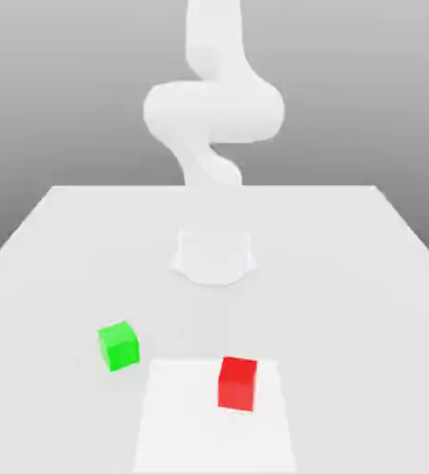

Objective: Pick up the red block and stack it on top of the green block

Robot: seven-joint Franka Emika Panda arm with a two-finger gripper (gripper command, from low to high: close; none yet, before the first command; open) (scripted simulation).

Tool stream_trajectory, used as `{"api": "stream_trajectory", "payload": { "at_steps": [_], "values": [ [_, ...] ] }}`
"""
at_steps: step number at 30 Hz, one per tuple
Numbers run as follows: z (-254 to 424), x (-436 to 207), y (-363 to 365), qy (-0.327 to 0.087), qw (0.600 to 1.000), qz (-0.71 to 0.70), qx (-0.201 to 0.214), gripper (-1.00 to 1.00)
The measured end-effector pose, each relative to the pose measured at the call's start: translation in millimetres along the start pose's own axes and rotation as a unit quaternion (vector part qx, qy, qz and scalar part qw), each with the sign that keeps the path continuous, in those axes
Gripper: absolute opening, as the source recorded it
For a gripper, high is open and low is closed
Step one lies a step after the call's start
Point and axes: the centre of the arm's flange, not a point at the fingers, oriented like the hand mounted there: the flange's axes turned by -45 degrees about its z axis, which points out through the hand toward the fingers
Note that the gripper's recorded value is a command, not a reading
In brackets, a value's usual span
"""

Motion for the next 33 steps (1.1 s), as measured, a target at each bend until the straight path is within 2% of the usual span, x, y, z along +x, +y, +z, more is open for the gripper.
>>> {"api": "stream_trajectory", "payload": {
  "at_steps": [5, 10, 18, 20, 25, 26, 33],
  "values": [
    [127, -43, -12, -0.094, 0.995, 0.013, -0.02, 0.0],
    [229, -116, -17, -0.186, 0.982, 0.03, -0.031, 0.0],
    [330, -271, -25, -0.328, 0.942, 0.063, -0.028, 0.0],
    [344, -296, -27, -0.344, 0.936, 0.069, -0.026, 0.0],
    [380, -331, -26, -0.35, 0.934, 0.073, -0.027, 0.0],
    [386, -337, -26, -0.35, 0.934, 0.072, -0.027, -1.0],
    [387, -338, -26, -0.35, 0.934, 0.072, -0.027, -1.0]
  ]
}}
